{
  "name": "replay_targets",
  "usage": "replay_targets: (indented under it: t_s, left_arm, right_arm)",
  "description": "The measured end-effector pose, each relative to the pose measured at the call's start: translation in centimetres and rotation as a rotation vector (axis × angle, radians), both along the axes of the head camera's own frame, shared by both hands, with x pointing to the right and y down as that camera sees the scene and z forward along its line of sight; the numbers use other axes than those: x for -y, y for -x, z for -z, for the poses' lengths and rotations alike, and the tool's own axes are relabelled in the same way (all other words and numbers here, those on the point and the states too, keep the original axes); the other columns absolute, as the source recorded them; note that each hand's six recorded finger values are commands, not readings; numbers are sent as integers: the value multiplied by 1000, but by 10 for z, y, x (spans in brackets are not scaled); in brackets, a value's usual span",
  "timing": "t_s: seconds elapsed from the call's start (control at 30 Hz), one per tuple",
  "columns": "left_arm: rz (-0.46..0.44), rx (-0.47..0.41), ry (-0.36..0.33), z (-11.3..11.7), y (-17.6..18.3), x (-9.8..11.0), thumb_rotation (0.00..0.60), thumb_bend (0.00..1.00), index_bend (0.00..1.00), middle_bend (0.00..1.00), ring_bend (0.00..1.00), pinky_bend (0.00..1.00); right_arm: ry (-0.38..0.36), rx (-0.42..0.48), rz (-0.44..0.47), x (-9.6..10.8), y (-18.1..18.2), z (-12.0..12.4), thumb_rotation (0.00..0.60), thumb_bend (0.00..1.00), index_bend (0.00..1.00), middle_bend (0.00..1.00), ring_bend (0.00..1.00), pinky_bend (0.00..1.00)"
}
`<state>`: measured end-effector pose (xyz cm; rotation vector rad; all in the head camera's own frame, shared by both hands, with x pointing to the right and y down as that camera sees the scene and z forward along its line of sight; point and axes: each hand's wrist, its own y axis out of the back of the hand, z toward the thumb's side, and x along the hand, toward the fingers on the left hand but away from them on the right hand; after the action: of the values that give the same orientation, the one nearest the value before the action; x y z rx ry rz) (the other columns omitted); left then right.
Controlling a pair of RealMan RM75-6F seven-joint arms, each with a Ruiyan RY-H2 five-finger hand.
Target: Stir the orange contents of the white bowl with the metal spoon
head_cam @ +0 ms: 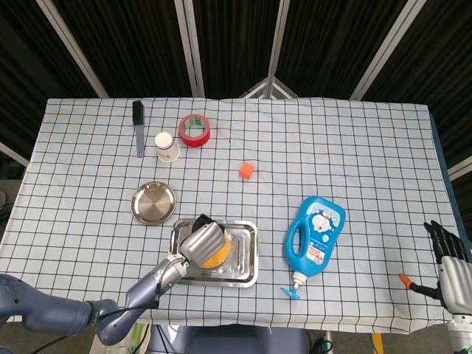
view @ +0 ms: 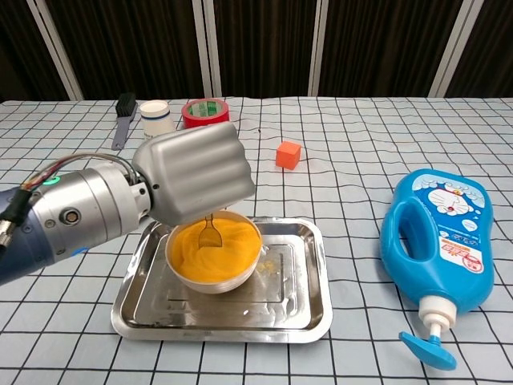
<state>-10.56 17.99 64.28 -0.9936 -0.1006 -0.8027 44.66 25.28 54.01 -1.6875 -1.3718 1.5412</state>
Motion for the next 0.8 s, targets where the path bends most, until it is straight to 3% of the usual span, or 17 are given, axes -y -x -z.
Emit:
replay_targets:
  t_s: [0.3, 0.8]
  left_arm:
    - [26, -71, 39, 18, -4, -4, 600, 669, 847, 1000, 1000, 1000]
    - [10, -25, -5, 22, 17, 3, 600, 669, 847, 1000, 1000, 1000]
  right_arm:
    - [4, 0, 0, 0, 0, -1, 600, 202, 0, 0, 0, 0]
    - [5, -2, -1, 0, 0, -1, 600, 202, 0, 0, 0, 0]
